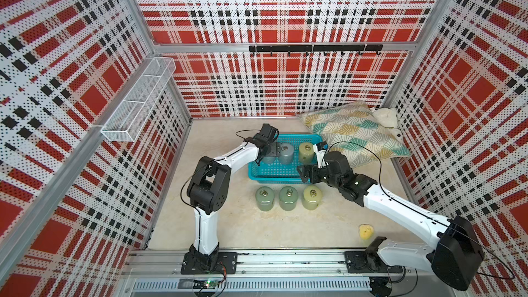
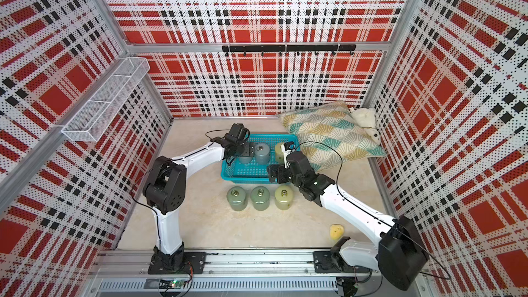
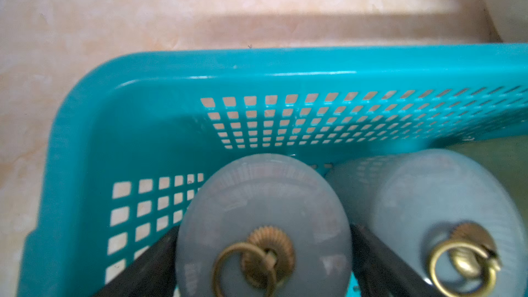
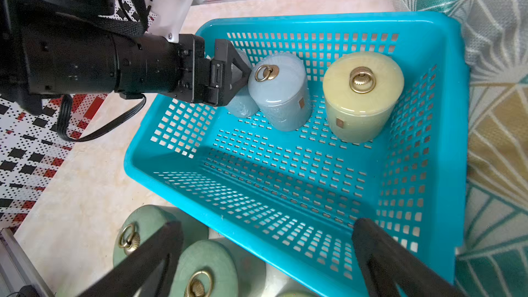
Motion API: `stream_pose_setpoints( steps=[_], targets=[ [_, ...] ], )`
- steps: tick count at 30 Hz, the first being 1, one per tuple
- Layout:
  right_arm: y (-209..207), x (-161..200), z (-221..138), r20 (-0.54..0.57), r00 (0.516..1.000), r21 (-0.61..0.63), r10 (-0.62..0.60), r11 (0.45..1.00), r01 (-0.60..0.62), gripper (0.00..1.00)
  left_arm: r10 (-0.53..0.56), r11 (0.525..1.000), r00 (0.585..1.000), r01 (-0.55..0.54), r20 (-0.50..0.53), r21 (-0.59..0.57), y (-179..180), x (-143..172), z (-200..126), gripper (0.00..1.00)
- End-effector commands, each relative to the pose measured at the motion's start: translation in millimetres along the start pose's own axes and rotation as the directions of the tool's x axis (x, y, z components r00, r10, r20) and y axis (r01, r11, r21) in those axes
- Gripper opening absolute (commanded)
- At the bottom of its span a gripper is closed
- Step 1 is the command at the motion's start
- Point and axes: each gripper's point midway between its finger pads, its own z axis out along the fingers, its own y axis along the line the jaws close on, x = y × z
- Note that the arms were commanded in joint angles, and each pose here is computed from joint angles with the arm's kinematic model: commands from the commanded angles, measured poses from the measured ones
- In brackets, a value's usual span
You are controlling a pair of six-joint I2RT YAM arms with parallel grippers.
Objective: Take the tea canister out of the basket
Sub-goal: Pick up the tea canister from the basket.
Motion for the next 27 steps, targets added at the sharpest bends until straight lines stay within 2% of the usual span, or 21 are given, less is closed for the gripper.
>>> stream_pose_setpoints(
  steps=[1,11,27],
  targets=[
    [1,-3,1,0.013,1.000,-0.008,0.005,1.000,-0.005,1.00,0.013,0.999,0.999,-0.015,-0.049,-0.043,13,7,13,0.94],
    [15,-5,-5,0.030,1.000,-0.094,0.002,0.996,0.000,1.00,0.023,0.996,0.994,-0.031,-0.106,-0.083,21,18,29,0.97],
    [17,-4,-5,0.030,1.000,-0.106,0.005,0.994,-0.002,1.00,0.024,0.994,0.992,-0.037,-0.122,-0.107,25,19,44,0.98]
  ],
)
